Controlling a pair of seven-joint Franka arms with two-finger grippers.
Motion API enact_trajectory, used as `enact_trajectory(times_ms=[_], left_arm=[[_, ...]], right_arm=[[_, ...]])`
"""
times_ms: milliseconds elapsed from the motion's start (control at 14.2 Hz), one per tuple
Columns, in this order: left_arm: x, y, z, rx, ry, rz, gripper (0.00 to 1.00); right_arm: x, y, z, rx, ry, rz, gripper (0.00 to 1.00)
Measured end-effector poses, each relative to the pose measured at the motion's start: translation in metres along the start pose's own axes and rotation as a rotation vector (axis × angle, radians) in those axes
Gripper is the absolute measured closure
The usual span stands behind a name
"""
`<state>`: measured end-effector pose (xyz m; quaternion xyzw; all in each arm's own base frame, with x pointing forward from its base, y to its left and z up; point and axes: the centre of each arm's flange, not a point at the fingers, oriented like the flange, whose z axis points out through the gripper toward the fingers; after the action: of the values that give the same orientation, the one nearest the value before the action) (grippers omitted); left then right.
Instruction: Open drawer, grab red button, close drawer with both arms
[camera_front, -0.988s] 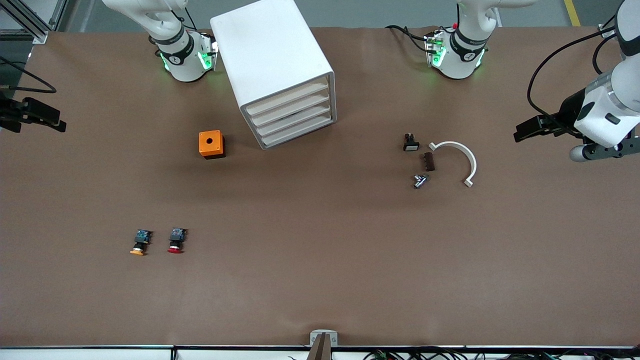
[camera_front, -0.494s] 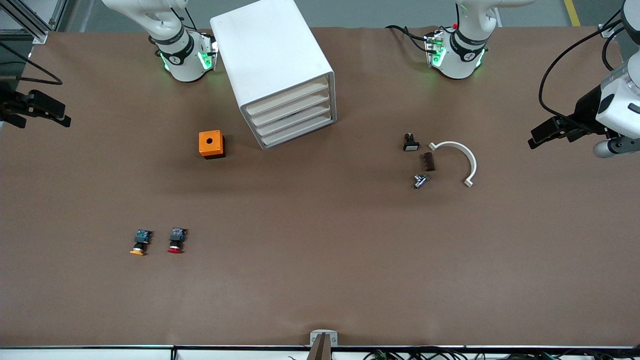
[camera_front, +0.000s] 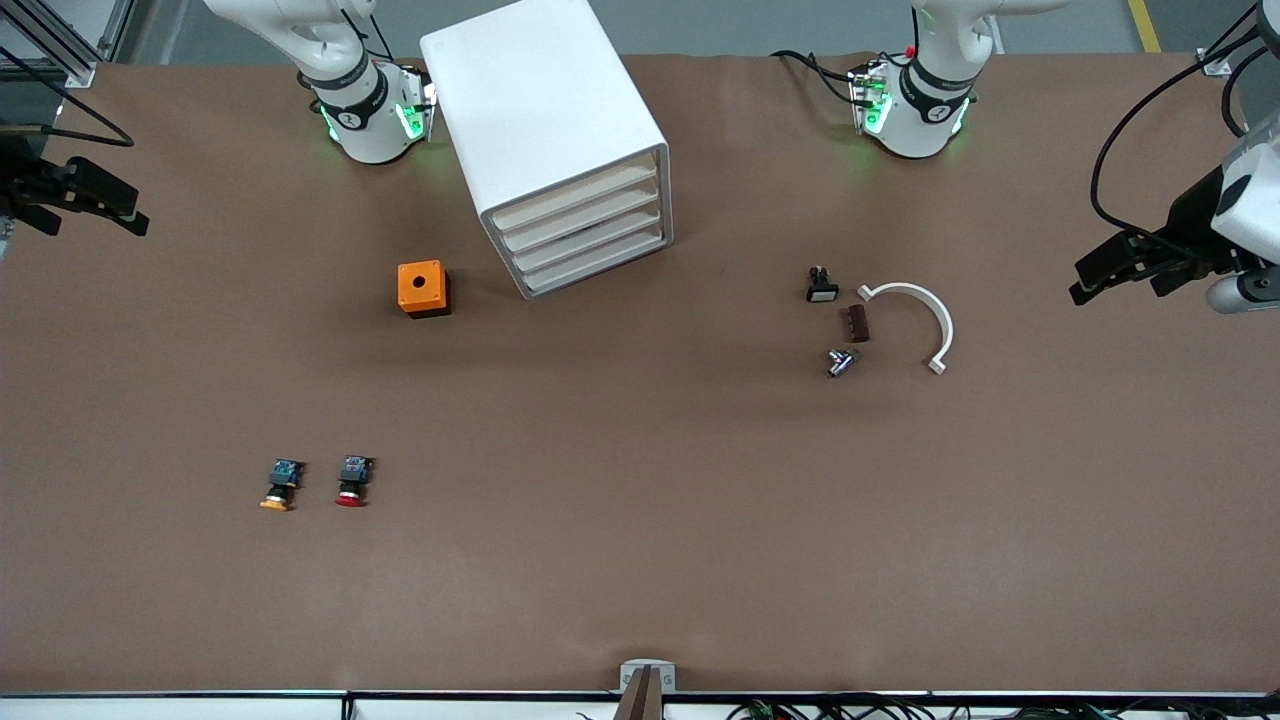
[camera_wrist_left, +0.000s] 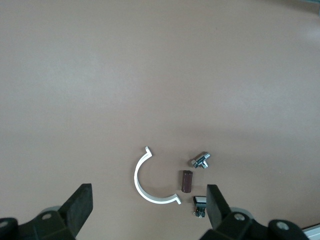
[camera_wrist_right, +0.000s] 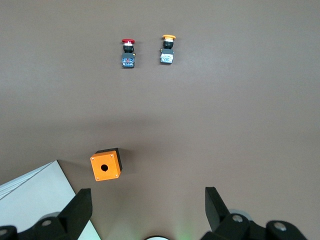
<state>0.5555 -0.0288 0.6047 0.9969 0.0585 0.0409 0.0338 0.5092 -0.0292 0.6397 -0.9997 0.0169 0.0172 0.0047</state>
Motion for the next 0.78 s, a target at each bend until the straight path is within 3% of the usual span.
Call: enact_trajectory(times_ms=[776], left_arm=[[0.002, 0.004, -0.027, -0.004, 0.022, 0.009, 0.0]], right_arm=[[0.0, 0.002, -0.001, 0.0, 0.009, -0.029, 0.0]])
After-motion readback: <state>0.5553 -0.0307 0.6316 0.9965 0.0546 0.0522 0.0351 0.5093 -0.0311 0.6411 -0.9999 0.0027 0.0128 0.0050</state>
